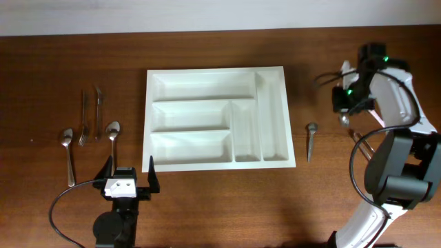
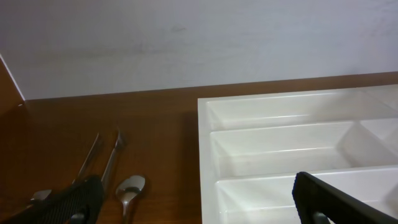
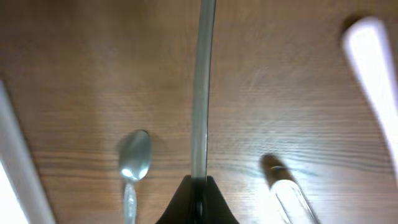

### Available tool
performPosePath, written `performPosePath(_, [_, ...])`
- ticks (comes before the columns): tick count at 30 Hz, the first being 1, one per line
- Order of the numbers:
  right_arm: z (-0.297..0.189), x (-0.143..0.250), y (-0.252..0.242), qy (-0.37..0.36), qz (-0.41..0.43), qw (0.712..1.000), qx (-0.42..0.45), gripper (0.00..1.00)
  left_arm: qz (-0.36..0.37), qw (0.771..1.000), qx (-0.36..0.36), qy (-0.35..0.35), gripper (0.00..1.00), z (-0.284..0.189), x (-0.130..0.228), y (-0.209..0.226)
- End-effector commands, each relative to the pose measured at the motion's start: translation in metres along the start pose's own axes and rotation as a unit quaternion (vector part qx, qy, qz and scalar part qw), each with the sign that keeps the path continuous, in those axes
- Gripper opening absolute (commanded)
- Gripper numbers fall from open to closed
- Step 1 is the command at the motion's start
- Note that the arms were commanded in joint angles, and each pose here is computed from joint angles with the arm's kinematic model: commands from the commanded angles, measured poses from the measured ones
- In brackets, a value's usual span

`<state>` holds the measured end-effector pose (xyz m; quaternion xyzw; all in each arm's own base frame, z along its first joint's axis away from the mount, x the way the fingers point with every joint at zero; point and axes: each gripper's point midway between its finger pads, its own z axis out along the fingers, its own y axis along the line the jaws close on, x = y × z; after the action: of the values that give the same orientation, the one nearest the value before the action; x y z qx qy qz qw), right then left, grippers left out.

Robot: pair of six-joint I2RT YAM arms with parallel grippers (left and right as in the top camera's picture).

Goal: Pack container
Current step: 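Carry the spoon with the right gripper and lower it into the tray's right compartment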

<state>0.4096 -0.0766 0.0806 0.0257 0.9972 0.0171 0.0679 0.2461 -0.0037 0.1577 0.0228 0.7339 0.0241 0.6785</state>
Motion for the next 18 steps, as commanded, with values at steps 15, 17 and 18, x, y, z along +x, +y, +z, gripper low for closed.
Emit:
performPosePath(15, [-0.048,-0.013,0.173,-0.018,-0.064,0.992,-0.104,0.04,0.007,1.000,-0.008,-0.002,0.99,0.000,0.000,0.003])
performPosePath(17, [-0.048,-0.007,0.194,-0.013,-0.076,0.991,-0.108,0.04,0.007,1.000,-0.008,-0.002,0.99,0.000,0.000,0.003])
performPosePath(18, [-0.048,-0.004,0.202,-0.012,-0.086,0.990,-0.109,0.04,0.007,1.000,-0.008,-0.002,0.99,0.000,0.000,0.003])
